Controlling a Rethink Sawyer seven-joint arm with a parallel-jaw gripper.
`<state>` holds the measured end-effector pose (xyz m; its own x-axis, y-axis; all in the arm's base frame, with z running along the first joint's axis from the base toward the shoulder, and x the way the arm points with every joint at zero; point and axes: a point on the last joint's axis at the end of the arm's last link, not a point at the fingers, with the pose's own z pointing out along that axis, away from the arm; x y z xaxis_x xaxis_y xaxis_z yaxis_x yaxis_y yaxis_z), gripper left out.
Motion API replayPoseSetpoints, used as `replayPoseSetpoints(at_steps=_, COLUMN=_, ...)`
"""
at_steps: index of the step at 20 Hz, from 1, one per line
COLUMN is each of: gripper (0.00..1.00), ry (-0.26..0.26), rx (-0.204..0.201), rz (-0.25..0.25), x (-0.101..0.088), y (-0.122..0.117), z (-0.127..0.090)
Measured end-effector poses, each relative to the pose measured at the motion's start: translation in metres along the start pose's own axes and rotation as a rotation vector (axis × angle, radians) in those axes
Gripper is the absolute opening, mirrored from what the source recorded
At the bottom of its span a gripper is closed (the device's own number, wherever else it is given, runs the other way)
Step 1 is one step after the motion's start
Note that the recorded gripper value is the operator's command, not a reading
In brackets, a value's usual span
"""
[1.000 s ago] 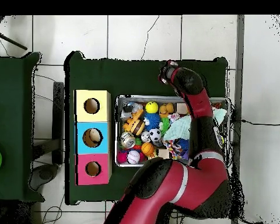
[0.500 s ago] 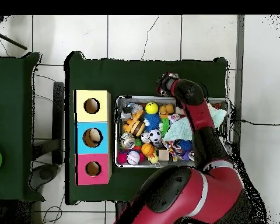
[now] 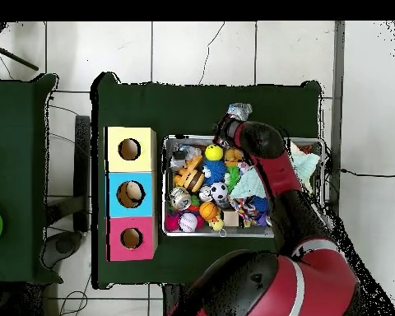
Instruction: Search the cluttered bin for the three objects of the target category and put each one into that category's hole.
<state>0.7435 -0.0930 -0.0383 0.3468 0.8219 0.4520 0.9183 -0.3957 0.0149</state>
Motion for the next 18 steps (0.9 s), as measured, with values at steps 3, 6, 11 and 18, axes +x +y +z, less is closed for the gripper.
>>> replayPoseSetpoints(at_steps=3, gripper=0.00, ry=-0.002, rx=0.011, rz=-0.002, x=0.005, y=-0.007, z=-0.005)
replayPoseSetpoints(at_steps=6, gripper=0.00, ry=-0.020, rx=0.015, rz=-0.038, x=0.013, y=-0.006, z=-0.013)
replayPoseSetpoints(at_steps=11, gripper=0.00, ry=-0.044, rx=0.065, rz=-0.141, x=0.014, y=0.011, z=-0.008)
replayPoseSetpoints(at_steps=18, gripper=0.00, ry=-0.100, rx=0.094, rz=-0.232, x=-0.024, y=0.055, z=0.007)
